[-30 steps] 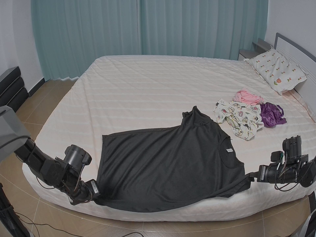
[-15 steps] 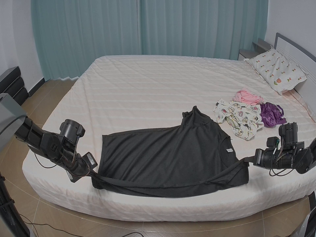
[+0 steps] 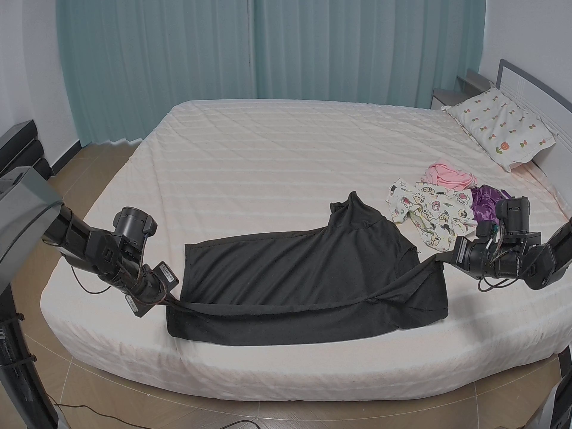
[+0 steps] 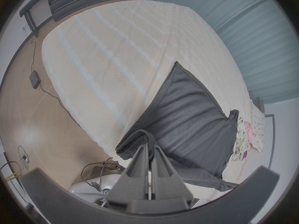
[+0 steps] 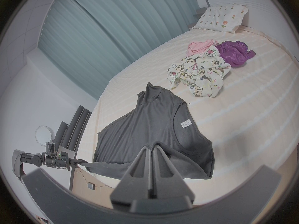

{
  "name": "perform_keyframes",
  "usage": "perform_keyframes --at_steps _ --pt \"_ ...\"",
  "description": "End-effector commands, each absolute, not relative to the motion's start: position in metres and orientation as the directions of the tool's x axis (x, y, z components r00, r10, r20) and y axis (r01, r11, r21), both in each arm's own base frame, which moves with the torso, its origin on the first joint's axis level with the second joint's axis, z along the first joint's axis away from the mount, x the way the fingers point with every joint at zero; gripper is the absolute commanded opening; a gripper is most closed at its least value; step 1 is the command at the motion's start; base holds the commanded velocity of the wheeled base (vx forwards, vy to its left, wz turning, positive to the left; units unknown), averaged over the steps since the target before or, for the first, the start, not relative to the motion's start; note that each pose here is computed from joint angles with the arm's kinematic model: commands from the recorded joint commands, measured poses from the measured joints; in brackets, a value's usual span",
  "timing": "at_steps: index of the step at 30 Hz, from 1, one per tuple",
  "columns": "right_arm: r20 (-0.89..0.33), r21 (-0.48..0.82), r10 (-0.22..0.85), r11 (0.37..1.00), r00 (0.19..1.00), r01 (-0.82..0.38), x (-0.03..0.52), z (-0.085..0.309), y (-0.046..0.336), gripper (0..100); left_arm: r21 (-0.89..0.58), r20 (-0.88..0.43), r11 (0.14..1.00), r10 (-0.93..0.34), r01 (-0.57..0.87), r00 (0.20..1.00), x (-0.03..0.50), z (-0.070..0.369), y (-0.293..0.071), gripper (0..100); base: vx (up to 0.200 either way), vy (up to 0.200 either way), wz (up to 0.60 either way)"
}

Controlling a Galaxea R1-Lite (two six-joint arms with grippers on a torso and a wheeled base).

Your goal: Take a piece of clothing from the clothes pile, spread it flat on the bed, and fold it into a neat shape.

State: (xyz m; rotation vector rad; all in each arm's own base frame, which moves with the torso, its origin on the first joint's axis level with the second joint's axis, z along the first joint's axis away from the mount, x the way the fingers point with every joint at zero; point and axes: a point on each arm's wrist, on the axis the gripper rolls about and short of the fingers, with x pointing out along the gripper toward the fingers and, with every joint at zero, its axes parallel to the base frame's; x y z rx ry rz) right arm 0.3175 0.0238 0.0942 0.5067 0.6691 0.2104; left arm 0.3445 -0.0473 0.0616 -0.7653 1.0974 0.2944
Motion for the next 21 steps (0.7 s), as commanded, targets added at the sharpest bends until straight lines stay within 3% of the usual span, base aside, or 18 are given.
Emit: perform_keyframes --at_steps 1,21 --pt "-0.535 0.513 0.345 0.858 0.771 -0.028 0.322 0.094 0.024 0 -0.404 -0.886 0.711 -0.149 -0.575 0.439 0.349 0.055 -0.048 0 0.000 0.000 0.00" --pt "-0.556 0.513 0.343 0.859 0.757 -0.013 0.361 0.066 0.026 0 -0.403 -0.888 0.684 -0.130 -0.608 0.442 0.387 0.028 -0.045 0 0.000 0.000 0.00"
